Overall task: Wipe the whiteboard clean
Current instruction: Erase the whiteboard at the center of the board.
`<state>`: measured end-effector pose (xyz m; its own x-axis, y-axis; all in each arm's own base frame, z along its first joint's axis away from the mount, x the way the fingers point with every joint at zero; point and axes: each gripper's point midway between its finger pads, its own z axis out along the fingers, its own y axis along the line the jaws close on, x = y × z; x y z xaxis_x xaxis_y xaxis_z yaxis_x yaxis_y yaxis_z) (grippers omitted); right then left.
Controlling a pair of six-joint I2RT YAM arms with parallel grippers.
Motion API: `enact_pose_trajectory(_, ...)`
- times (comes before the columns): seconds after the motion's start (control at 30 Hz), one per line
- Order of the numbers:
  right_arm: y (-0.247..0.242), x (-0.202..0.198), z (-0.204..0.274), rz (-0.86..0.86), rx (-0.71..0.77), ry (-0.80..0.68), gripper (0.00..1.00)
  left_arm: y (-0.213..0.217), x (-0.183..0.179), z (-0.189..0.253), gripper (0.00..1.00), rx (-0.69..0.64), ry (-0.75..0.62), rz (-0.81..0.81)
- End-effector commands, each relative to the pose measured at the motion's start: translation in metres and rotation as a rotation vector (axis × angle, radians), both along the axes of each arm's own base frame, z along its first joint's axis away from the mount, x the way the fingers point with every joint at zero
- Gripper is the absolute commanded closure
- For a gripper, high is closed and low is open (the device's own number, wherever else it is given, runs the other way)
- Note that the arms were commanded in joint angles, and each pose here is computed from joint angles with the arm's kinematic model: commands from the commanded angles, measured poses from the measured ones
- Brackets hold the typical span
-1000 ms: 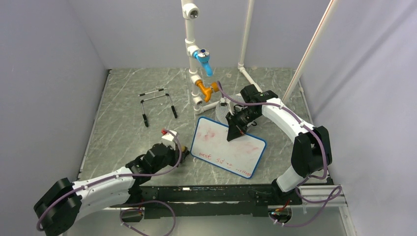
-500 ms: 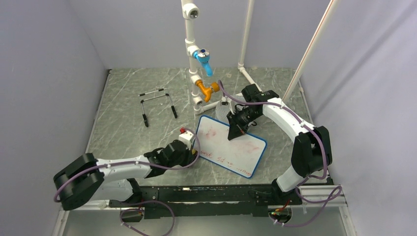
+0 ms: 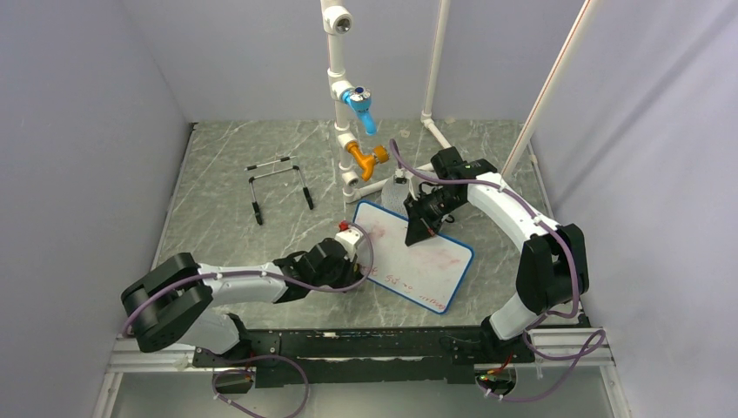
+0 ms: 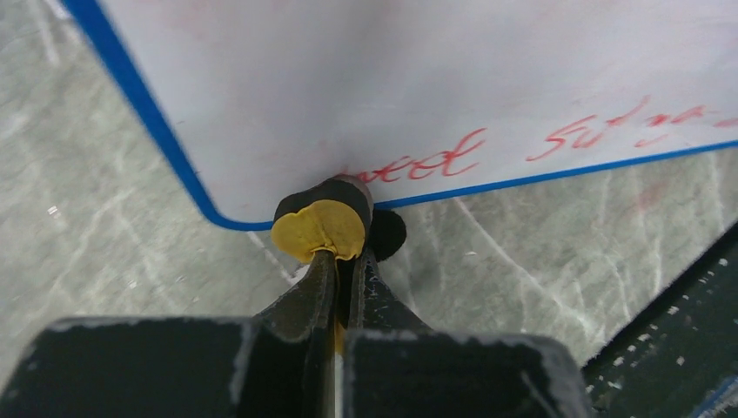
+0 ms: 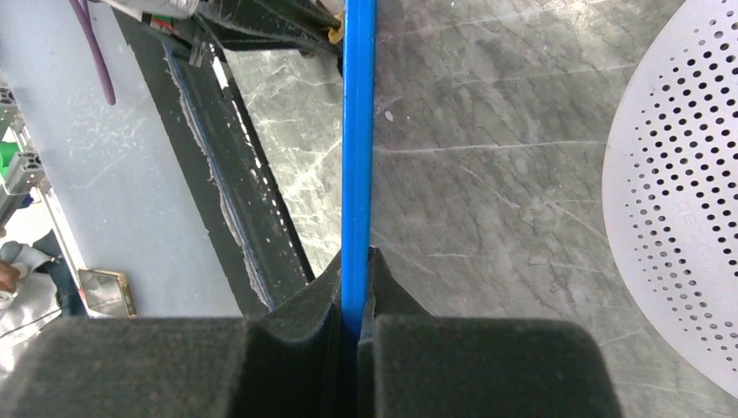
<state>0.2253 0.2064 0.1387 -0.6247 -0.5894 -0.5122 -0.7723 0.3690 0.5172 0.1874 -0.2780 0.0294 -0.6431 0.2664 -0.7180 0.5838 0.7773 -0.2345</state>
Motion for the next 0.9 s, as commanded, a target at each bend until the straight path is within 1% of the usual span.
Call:
enact_pose_trajectory(0.0,0.017,-0.002,0.013,0.107,0.101,-0.098,1.00,-0.065,-0.025,0.038,1.00,-0.227,-0.004,-0.272)
enact_pose_trajectory(0.07,0.016,-0.001,0.013,0.105,0.100,-0.099,1.00,-0.067,-0.028,0.041,1.00,-0.242,-0.004,-0.287)
enact_pose_trajectory(0.17,0.016,-0.001,0.013,0.105,0.099,-0.101,1.00,-0.056,-0.022,0.035,1.00,-0.216,-0.003,-0.224)
enact_pose_trajectory(0.2,0.016,-0.001,0.013,0.105,0.099,-0.102,1.00,-0.047,-0.016,0.030,1.00,-0.195,0.004,-0.167)
enact_pose_trajectory(0.3,0.016,-0.001,0.013,0.105,0.099,-0.099,1.00,0.000,0.006,0.006,1.00,-0.110,0.051,0.063)
enact_pose_trajectory(0.37,0.016,-0.001,0.014,0.105,0.100,-0.100,1.00,0.032,0.019,-0.003,1.00,-0.057,0.049,0.198)
enact_pose_trajectory(0.43,0.016,-0.001,0.013,0.104,0.099,-0.099,1.00,0.059,0.026,-0.007,1.00,0.007,0.026,0.289)
enact_pose_trajectory(0.5,0.016,-0.001,0.013,0.105,0.101,-0.100,1.00,0.074,0.031,-0.007,1.00,0.036,0.012,0.335)
enact_pose_trajectory(0.6,0.016,-0.001,0.013,0.105,0.099,-0.102,1.00,0.078,0.036,-0.005,1.00,0.030,0.008,0.335)
enact_pose_trajectory(0.77,0.016,-0.001,0.013,0.103,0.098,-0.101,1.00,0.044,0.033,0.013,1.00,-0.093,-0.007,0.169)
enact_pose_trajectory(0.87,0.016,-0.001,0.013,0.106,0.099,-0.102,1.00,0.029,0.027,0.019,1.00,-0.138,0.004,0.078)
